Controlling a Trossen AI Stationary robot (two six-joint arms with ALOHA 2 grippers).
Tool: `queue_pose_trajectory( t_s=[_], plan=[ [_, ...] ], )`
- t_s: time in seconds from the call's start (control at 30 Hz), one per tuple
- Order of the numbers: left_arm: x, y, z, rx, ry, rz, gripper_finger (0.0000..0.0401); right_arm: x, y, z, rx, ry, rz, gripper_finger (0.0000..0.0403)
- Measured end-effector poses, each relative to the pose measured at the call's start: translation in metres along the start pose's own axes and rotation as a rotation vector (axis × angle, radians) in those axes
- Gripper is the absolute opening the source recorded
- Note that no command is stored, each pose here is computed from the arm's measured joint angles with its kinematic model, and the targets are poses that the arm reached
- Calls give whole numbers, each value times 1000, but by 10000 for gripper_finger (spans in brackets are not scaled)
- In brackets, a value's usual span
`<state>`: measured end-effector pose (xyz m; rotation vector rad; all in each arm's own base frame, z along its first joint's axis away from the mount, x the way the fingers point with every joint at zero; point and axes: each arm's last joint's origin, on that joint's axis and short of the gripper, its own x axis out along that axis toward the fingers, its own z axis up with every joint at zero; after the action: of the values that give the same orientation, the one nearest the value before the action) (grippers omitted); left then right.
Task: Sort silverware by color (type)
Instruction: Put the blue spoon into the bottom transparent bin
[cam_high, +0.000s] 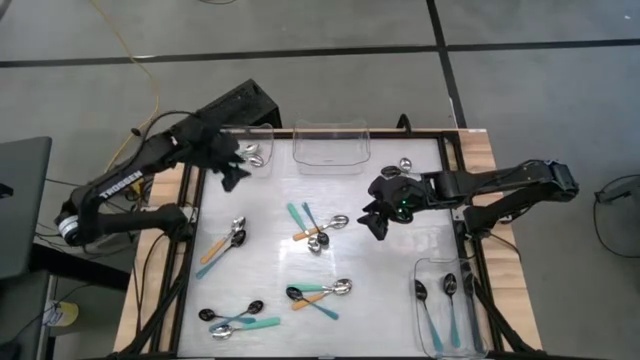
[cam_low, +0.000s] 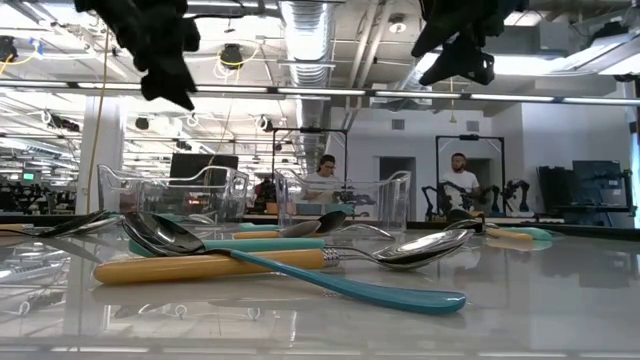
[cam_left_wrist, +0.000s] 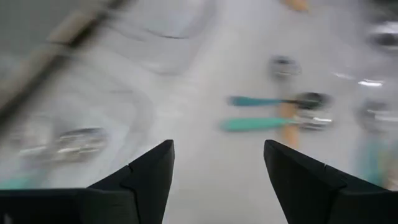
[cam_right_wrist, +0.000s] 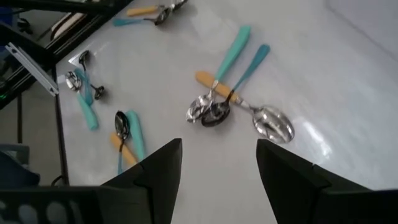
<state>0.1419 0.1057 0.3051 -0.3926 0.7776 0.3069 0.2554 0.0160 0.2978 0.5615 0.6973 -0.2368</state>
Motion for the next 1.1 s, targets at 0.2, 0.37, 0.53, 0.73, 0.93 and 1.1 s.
queue_pose_trajectory(
  t_s=[0.2,0.37,0.53,0.73,0.93,1.1],
  plan=[
    [27,-41,1,151,95,-75,219,0,0,2,-22,-29,-21,230],
    [62,-77,2,426,137,-105,206,0,1,1,-17,-27,-17,230],
    [115,-109,-3,771,170,-188,199,0,4,-2,15,-21,-6,230],
    [185,-124,-2,987,278,-197,199,-2,16,-11,-14,4,31,230],
    [230,-121,8,1059,494,-137,199,-4,26,-20,-51,29,64,230],
    [240,-127,22,1051,510,-171,199,-5,32,-26,-70,43,80,230]
  ],
)
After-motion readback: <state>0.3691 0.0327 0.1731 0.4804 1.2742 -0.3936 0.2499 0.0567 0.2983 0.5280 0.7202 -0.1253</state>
